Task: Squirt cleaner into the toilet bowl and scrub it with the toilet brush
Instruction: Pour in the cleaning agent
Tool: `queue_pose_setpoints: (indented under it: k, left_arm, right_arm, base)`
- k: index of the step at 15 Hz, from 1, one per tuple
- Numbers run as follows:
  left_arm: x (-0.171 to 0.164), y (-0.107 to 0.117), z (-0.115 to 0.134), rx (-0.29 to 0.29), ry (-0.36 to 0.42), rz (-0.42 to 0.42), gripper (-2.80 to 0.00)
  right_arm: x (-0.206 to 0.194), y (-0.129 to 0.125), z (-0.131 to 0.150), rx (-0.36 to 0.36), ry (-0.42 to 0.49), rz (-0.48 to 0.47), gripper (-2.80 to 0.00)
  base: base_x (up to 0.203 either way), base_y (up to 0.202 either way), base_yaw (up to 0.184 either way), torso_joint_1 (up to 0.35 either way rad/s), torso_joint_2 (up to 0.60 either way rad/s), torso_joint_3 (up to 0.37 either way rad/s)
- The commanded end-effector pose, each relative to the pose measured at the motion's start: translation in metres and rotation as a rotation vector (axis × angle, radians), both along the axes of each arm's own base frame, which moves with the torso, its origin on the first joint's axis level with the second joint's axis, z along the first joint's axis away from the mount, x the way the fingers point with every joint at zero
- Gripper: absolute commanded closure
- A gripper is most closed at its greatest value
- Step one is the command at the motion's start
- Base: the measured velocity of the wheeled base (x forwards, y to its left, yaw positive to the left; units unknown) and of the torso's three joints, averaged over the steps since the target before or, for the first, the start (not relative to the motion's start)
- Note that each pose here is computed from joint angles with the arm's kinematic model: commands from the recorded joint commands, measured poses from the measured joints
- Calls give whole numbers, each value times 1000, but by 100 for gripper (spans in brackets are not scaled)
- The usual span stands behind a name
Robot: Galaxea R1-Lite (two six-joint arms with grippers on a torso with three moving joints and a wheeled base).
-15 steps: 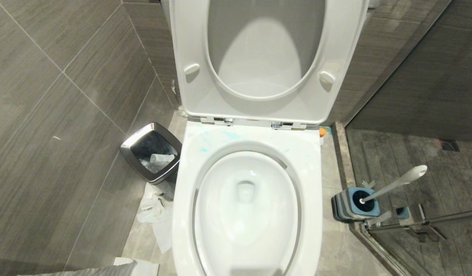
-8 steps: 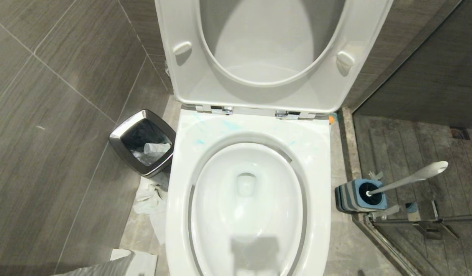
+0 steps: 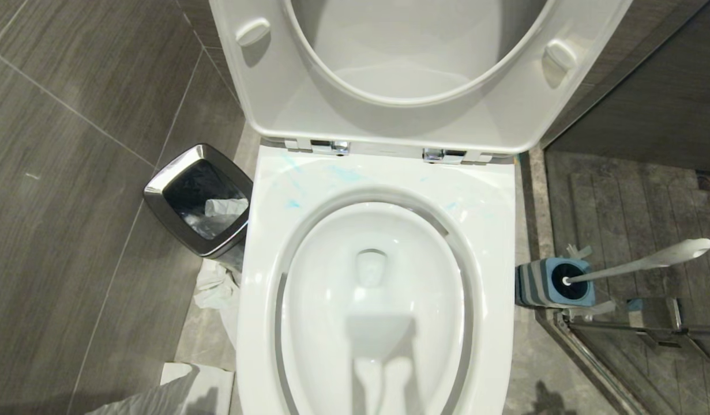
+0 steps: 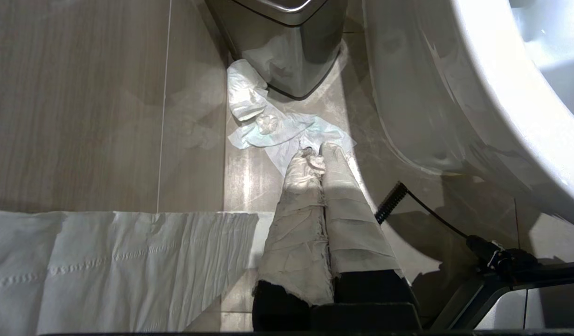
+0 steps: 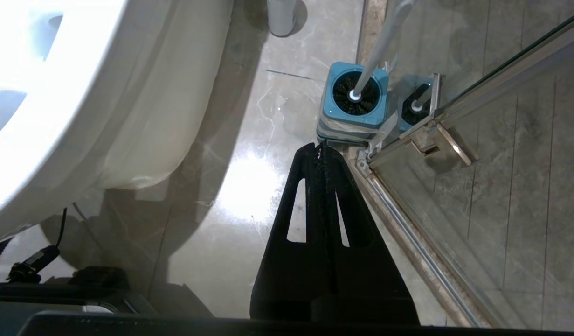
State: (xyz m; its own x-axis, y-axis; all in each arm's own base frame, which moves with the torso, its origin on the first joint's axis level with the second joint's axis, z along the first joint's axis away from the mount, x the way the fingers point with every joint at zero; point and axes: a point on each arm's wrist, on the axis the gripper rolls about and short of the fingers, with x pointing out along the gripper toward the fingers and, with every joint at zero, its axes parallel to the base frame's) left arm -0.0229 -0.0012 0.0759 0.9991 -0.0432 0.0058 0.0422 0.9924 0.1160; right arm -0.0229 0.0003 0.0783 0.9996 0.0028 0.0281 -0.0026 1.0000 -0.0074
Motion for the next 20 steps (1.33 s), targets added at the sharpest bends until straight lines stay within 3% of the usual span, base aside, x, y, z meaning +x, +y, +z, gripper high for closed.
queue_pose_setpoints:
  k: [1, 20]
  left_arm:
    - [1, 0, -2, 1, 9, 0, 0]
    - [1, 0, -2, -1, 9, 0, 0]
  right_arm:
    - [1, 0, -3, 1, 11, 0, 0]
    - [1, 0, -3, 0, 11, 0, 0]
  base:
    - [0, 0, 0, 11, 2, -36]
    - [0, 0, 0, 1, 2, -122]
